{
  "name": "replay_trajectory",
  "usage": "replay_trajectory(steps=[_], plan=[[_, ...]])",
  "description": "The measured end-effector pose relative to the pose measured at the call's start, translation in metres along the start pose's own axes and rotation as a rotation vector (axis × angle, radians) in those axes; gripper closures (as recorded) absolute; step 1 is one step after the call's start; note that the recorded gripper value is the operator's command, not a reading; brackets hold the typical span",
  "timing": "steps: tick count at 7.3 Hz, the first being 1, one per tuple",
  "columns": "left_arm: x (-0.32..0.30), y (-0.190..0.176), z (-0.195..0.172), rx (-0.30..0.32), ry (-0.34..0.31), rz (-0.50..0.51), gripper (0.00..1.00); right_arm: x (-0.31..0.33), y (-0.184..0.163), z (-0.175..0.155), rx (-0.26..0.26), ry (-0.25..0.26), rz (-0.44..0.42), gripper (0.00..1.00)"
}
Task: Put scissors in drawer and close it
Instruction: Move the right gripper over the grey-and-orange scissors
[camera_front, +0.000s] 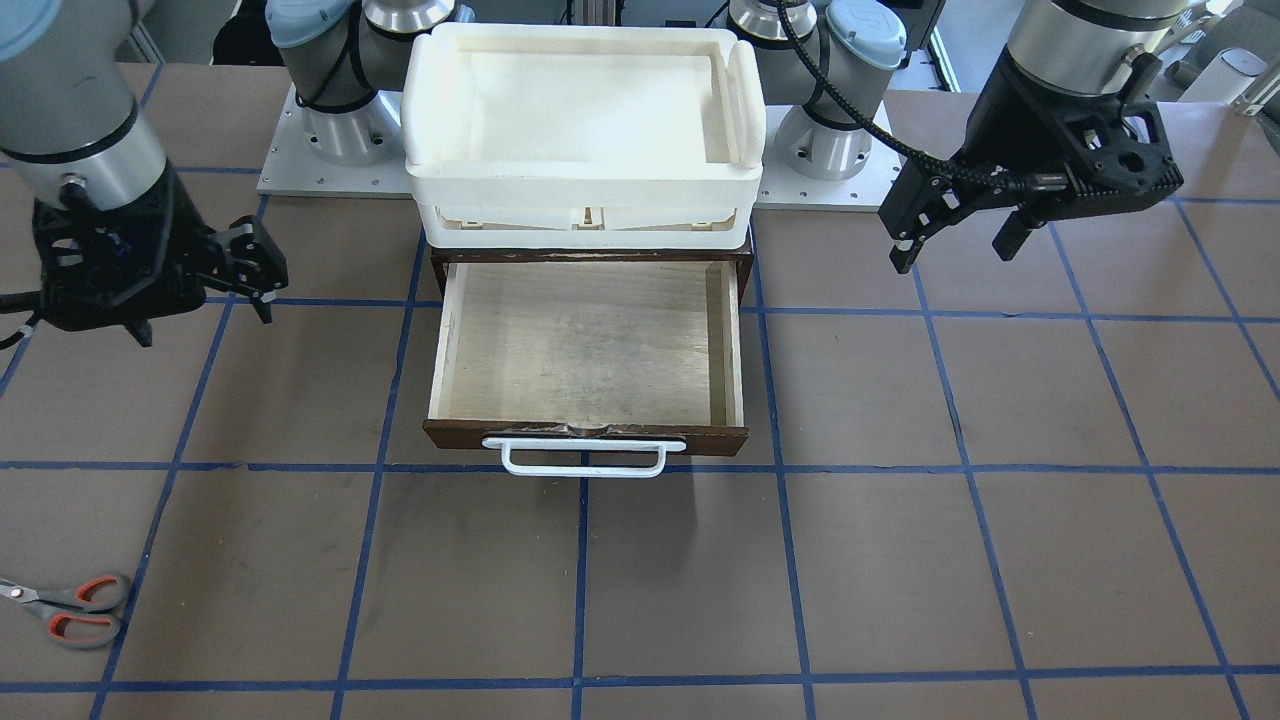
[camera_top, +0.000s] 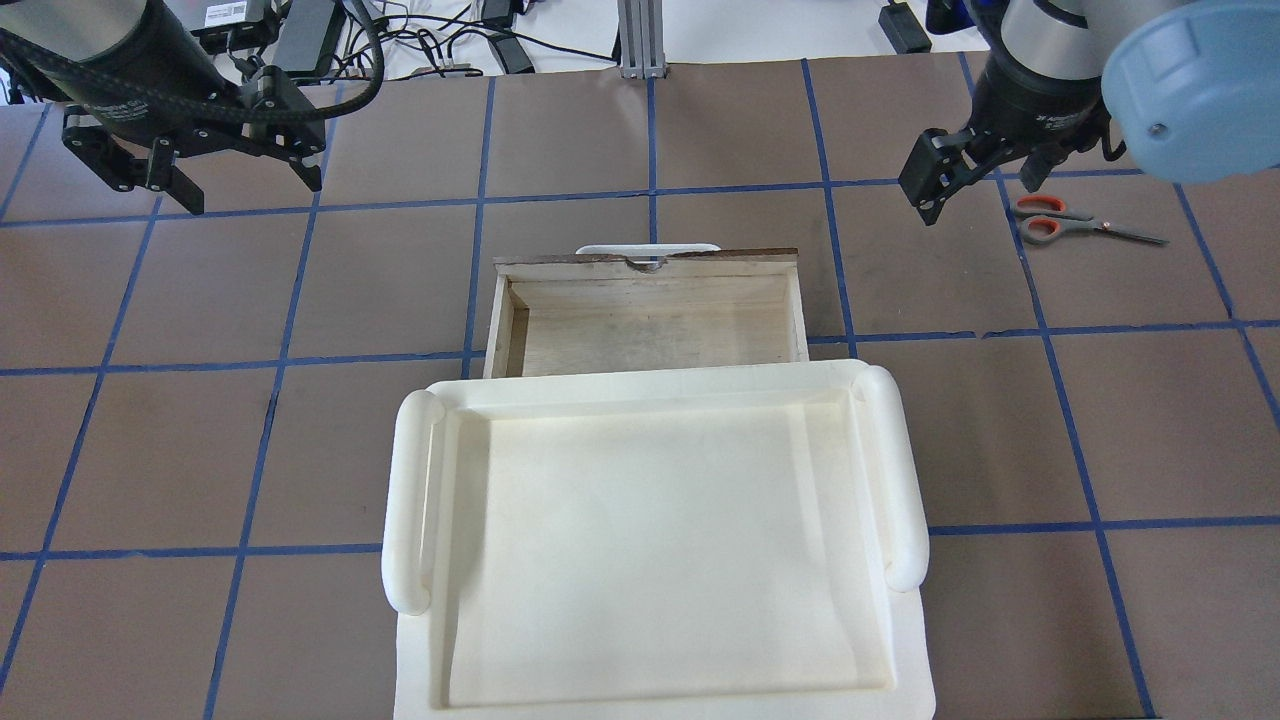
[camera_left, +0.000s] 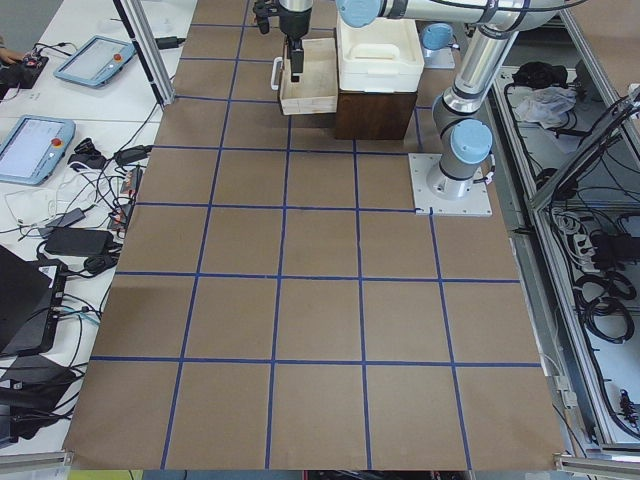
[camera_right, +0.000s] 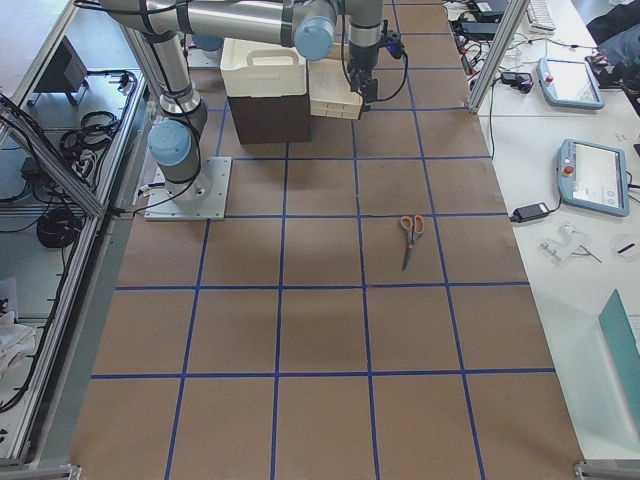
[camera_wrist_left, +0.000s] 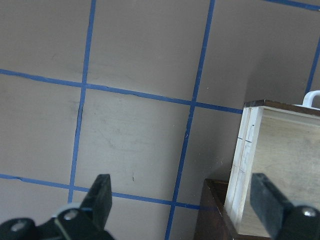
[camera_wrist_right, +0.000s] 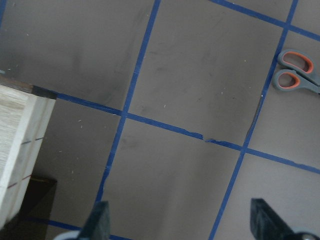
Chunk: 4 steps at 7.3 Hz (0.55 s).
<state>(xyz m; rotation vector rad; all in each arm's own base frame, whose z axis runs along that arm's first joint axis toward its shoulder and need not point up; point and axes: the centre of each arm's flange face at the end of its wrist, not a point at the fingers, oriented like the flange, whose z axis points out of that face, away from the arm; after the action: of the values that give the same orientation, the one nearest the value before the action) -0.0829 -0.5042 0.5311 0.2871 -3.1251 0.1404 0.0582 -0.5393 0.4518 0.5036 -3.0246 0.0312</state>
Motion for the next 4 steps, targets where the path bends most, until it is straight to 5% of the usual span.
replay_trajectory(steps=[4], plan=[[0.0, 0.0, 0.0, 0.001, 0.001, 0.0, 0.0, 0.039, 0.003, 0.02, -0.057, 0.015, -0.033, 0.0]])
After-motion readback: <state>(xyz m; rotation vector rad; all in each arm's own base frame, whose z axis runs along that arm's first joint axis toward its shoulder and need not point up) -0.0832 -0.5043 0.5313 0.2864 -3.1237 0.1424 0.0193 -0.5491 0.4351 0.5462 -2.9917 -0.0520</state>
